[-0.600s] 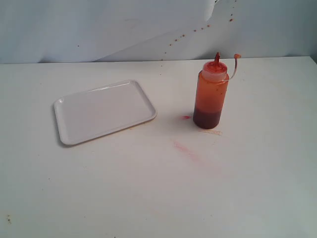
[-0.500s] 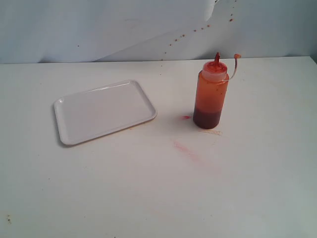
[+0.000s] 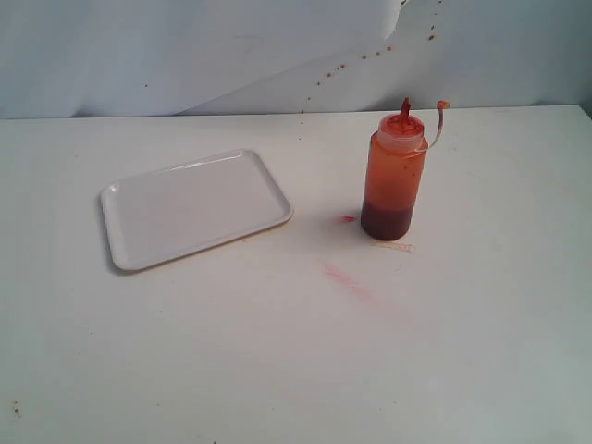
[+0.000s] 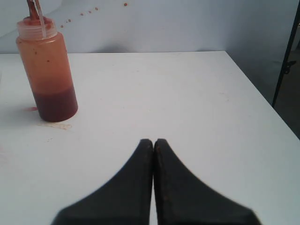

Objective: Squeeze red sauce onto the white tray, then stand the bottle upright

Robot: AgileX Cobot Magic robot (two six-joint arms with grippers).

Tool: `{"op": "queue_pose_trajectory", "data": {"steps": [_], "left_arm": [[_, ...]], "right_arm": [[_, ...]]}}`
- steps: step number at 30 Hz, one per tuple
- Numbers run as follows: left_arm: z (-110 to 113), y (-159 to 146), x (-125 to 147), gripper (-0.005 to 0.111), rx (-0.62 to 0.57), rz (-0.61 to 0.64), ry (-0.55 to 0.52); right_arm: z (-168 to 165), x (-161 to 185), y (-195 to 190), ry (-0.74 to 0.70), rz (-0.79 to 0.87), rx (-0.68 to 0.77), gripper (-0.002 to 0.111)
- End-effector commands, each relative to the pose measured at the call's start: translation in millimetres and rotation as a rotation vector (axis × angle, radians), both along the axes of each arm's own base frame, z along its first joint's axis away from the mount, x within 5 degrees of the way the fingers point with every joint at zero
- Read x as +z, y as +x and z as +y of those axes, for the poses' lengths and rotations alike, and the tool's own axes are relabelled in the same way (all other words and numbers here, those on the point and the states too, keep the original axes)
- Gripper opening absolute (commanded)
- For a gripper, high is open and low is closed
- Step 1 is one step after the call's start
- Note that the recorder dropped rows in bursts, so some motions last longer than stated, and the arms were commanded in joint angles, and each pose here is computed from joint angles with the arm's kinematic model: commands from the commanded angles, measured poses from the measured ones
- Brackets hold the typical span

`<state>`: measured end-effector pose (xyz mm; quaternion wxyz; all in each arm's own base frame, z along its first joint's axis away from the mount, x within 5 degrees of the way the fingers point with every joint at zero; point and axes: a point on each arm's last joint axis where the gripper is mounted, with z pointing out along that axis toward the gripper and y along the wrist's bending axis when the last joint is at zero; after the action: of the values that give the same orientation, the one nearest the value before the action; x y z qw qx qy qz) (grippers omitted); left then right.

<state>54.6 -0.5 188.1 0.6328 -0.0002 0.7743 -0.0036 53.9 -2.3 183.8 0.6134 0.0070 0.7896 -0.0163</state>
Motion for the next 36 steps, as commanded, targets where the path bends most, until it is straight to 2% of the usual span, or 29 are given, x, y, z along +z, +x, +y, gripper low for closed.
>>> {"op": "queue_pose_trajectory", "data": {"steps": [1,9,14,17,20,23,25,26,27,29,32,34,35,36], "left_arm": [[-0.2,0.0,-0.7,0.000,-0.005,-0.003,0.003],[0.7,0.1,-0.5,0.000,-0.001,-0.006,0.035],[-0.5,1.6,10.5,0.000,-0.003,-0.127,-0.026],[0.5,1.0,29.4,0.000,0.007,-0.335,-0.088],[5.1,-6.4,54.7,0.000,0.019,-0.628,-0.317],[8.2,-19.4,75.2,0.000,-0.036,-0.895,-0.512],[8.4,-27.0,83.2,0.000,-0.082,-1.012,-0.563],[7.2,-27.5,83.8,0.000,-0.100,-1.017,-0.567],[4.4,-28.2,88.1,0.000,-0.127,-1.010,-0.547],[-5.1,-29.5,99.5,0.000,-0.192,-0.969,-0.417],[-22.0,-36.8,118.2,0.000,-0.291,-0.957,-0.078],[-27.5,-33.7,128.9,0.000,-0.318,-0.931,0.058],[-28.5,-28.2,132.1,0.000,-0.324,-0.905,0.075],[-29.0,-11.2,132.1,0.000,-0.354,-0.803,-0.051]], "right_arm": [[0.4,-0.6,-0.2,-0.005,-0.004,0.008,0.000],[0.4,-0.6,-0.2,-0.005,-0.004,0.008,0.000],[0.4,-0.6,-0.2,-0.005,-0.004,0.008,0.000],[0.4,-0.6,-0.2,-0.005,-0.004,0.008,0.000],[0.4,-0.6,-0.2,-0.005,-0.004,0.008,0.000],[0.4,-0.6,-0.2,-0.005,-0.004,0.008,0.000],[0.4,-0.6,-0.2,-0.005,-0.004,0.008,0.000],[0.4,-0.6,-0.2,-0.005,-0.004,0.008,0.000],[0.4,-0.6,-0.2,-0.005,-0.004,0.008,0.000],[0.4,-0.6,-0.2,-0.005,-0.004,0.008,0.000],[0.4,-0.6,-0.2,-0.005,-0.004,0.008,0.000],[0.4,-0.6,-0.2,-0.005,-0.004,0.008,0.000],[0.4,-0.6,-0.2,-0.005,-0.004,0.008,0.000],[0.4,-0.6,-0.2,-0.005,-0.004,0.008,0.000]]}}
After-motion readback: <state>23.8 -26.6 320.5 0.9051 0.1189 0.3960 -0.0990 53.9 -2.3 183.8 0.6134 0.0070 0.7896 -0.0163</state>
